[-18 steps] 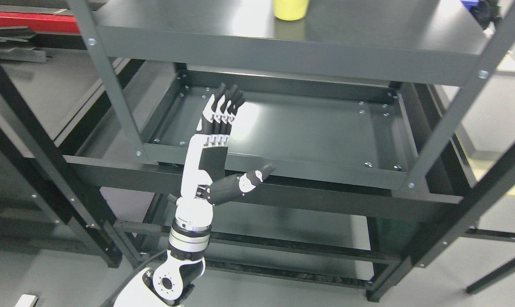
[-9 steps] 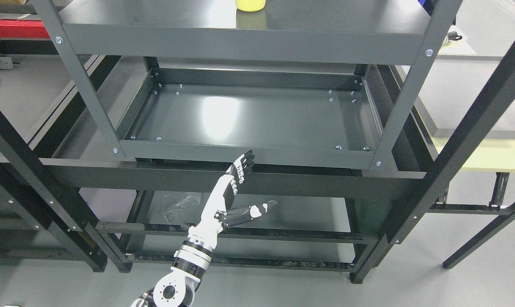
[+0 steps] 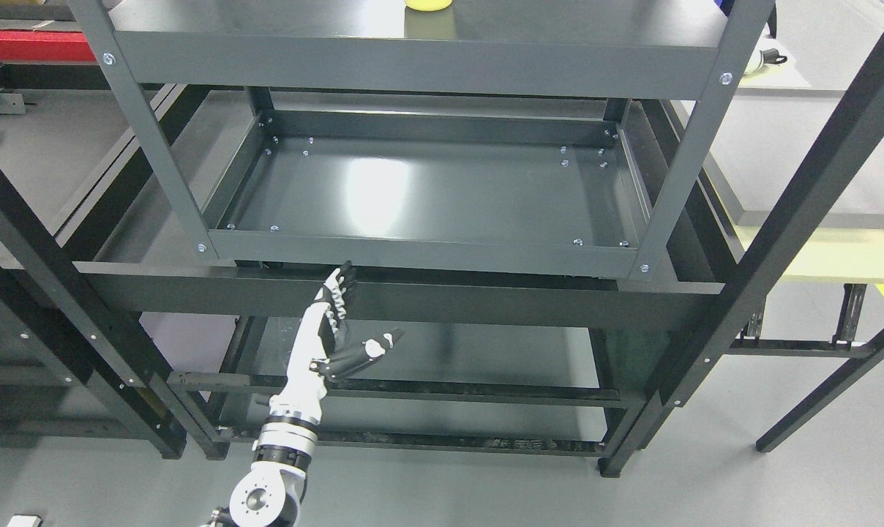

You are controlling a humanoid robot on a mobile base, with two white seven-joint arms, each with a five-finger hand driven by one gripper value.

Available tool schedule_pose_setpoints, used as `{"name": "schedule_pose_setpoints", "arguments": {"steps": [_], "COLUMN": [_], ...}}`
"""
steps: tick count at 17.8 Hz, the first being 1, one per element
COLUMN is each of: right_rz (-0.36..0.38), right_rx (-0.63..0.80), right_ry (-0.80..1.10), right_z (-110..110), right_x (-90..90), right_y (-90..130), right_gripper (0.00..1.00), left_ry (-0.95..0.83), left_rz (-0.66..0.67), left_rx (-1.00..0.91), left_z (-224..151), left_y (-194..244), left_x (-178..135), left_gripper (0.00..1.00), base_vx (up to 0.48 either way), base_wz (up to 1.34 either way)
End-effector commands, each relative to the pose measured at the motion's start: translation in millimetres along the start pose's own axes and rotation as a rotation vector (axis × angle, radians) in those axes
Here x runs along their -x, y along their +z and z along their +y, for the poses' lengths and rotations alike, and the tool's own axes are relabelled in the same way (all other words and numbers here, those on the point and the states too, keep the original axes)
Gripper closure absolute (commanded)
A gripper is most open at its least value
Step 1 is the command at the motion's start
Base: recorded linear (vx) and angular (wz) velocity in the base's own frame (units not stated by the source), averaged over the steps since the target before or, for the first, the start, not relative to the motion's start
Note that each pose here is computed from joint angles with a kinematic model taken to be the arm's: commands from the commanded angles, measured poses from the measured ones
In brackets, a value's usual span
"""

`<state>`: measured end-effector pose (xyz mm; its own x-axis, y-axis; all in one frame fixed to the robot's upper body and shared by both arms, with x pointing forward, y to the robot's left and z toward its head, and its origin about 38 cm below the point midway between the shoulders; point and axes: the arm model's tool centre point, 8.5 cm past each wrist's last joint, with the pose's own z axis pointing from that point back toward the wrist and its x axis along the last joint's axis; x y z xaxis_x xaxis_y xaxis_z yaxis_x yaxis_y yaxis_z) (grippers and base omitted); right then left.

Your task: Place yellow IKEA cup on middle right shelf

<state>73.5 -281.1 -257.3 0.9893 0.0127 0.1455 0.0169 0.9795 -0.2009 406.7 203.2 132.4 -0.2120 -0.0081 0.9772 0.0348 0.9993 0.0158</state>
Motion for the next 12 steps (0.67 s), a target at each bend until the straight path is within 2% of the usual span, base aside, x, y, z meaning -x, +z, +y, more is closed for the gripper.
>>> {"name": "schedule_pose_setpoints", "arguments": {"steps": [1,12], "right_rz": [0.015,0.015], "right_rx": [0.013,0.013], "right_ry": [-0.003,-0.003], "right_z": [-10,-10], "right_x": [9.1,9.1], "right_y": [-1,-1], "right_gripper": [0.01,0.01], "left_ry": [-0.066,-0.048], "left_rz": [-0.017,-0.013], "left_rx": [-0.104,-0.149], "left_z": [59,68], "left_y": [6,9], "left_x": [-9,-7], "left_gripper": [0.01,0.01], "base_vx": [0.000,0.000], "base_wz": [0.00,0.00]}}
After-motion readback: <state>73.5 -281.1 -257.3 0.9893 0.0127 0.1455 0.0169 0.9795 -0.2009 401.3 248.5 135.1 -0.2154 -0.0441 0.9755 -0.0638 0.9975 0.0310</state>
